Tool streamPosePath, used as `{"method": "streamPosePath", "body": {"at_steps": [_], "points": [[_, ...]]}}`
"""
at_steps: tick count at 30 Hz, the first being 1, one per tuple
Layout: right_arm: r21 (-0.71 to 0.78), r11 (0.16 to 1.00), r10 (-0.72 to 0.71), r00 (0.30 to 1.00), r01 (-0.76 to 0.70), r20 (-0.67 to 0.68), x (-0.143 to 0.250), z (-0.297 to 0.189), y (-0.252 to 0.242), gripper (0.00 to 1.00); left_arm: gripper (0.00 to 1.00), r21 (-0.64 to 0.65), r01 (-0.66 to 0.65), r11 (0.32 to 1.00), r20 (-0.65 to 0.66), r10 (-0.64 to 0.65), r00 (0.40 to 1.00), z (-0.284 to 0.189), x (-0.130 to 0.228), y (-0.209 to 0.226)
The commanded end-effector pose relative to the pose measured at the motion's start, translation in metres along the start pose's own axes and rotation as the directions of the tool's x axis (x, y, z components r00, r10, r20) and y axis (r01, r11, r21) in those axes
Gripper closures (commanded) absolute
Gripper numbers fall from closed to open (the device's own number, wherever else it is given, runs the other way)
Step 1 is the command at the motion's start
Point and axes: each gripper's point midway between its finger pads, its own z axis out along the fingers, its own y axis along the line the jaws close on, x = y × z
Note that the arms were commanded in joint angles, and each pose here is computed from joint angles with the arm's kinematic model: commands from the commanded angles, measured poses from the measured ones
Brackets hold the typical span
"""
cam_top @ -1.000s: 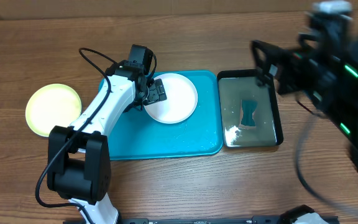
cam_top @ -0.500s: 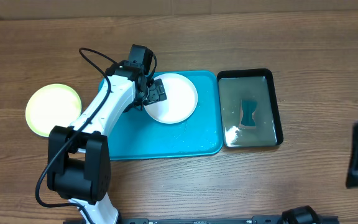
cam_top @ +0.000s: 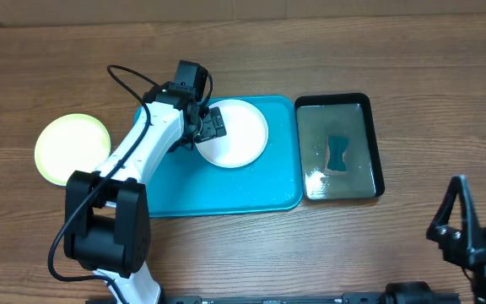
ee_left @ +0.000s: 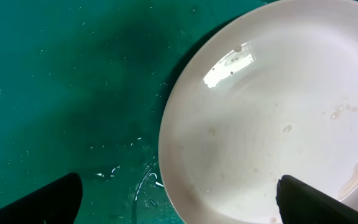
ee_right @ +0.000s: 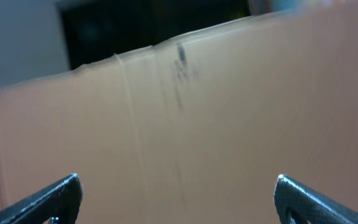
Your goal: Clean dirty plates on tray and stack at the side
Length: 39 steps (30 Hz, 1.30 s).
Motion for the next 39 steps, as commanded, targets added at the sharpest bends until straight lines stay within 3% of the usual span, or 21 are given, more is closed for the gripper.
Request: {"method": "streamPosePath", "body": {"at_steps": [1, 5, 10, 31, 39], "points": [[-0.089, 0.996, -0.008, 0.998, 0.013, 0.056, 0.022, -0.005, 0.007, 0.00, 0.00, -0.015, -0.022, 1.000, -0.006, 0.022, 1.000, 0.004, 0.002, 0.003], [-0.141, 0.989, -0.012, 0.991, 0.032, 0.137, 0.046, -0.008, 0.007, 0.00, 0.00, -0.015, -0.022, 1.000, -0.006, 0.022, 1.000, 0.004, 0.002, 0.003], [-0.132, 0.991, -0.012, 0.993, 0.028, 0.119, 0.086, -0.010, -0.004, 0.00, 0.00, -0.015, -0.022, 1.000, -0.006, 0.022, 1.000, 0.004, 0.002, 0.003], [-0.028, 0.999, 0.011, 0.975, -0.018, -0.224, 0.238, -0.018, -0.046, 0.00, 0.00, -0.015, -0.022, 1.000, -0.006, 0.022, 1.000, 0.004, 0.002, 0.003], [-0.038, 0.994, -0.111, 0.917, 0.104, -0.383, 0.278, -0.030, -0.055, 0.00, 0.00, -0.015, -0.022, 1.000, -0.006, 0.022, 1.000, 0.004, 0.002, 0.003]]}}
